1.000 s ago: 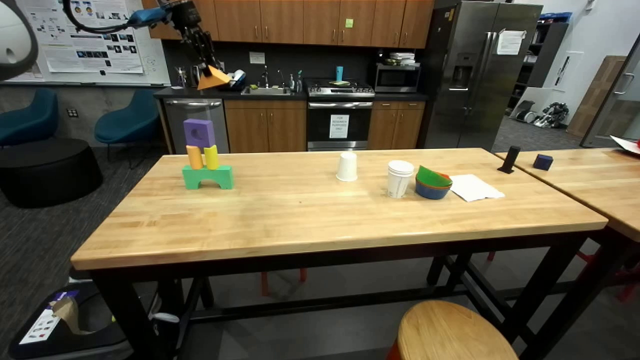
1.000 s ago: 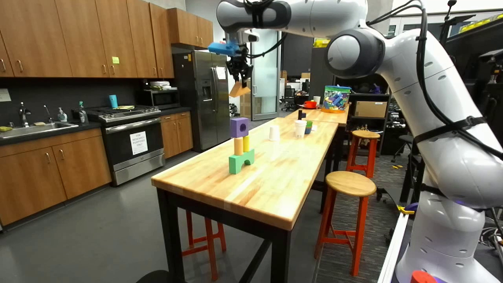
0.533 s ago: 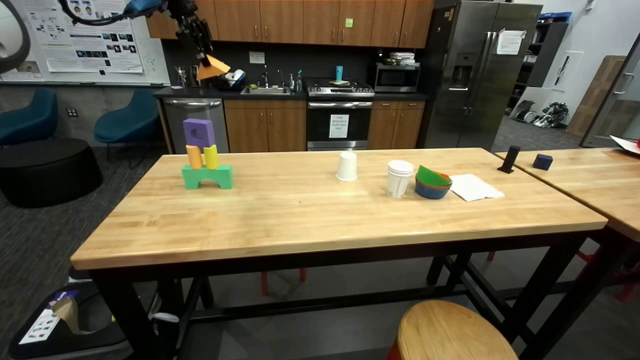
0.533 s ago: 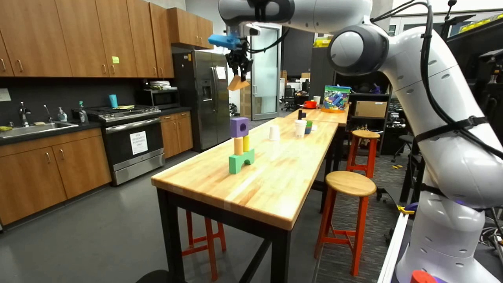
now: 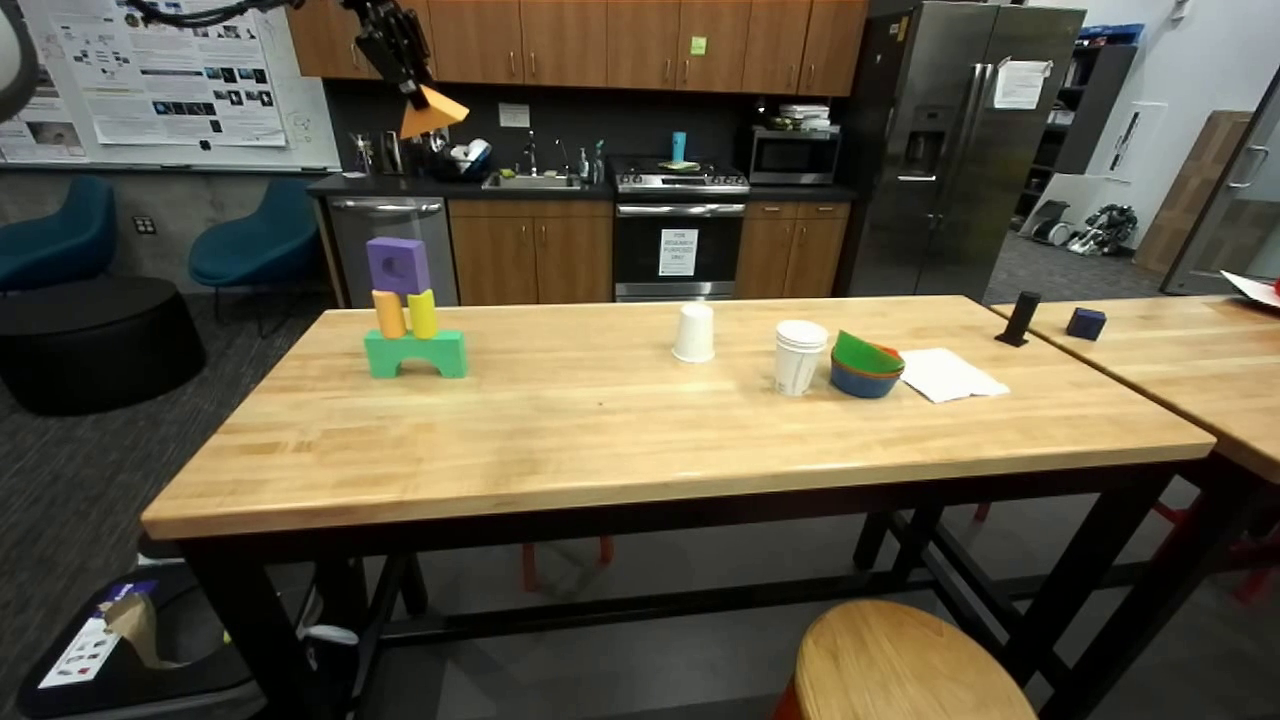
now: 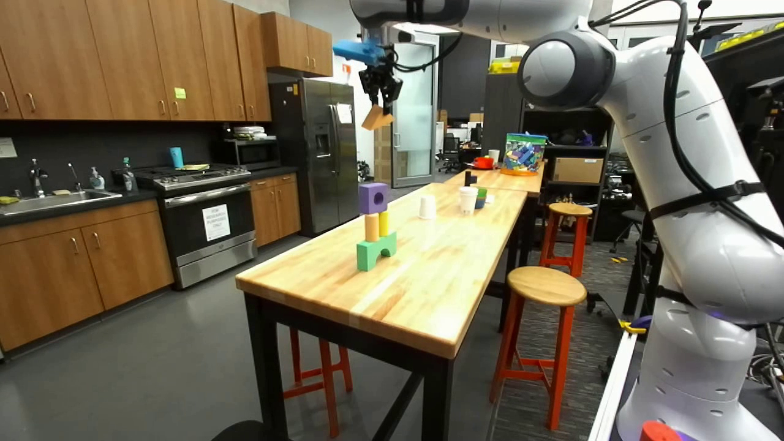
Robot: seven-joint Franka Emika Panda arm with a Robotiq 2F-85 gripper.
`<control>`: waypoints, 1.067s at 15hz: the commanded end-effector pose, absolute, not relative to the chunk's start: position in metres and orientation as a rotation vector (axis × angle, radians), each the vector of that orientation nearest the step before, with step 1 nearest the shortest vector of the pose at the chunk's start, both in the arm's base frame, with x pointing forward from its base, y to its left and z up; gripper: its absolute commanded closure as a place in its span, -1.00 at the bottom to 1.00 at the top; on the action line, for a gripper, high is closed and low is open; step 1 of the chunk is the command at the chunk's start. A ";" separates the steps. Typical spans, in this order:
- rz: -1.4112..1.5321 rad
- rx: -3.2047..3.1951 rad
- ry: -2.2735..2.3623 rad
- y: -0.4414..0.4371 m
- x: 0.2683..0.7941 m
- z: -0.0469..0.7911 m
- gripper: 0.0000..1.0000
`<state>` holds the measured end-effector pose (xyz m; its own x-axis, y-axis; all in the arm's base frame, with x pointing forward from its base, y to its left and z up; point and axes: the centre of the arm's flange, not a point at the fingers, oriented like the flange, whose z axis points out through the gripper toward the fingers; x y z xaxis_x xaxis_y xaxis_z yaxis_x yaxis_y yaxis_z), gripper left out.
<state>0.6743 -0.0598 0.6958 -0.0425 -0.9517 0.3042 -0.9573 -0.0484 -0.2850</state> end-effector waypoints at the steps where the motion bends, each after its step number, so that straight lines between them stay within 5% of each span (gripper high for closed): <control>1: 0.656 2.193 -2.092 -0.065 0.656 0.705 0.68; 16: 0.624 2.179 -2.126 -0.057 0.671 0.677 0.68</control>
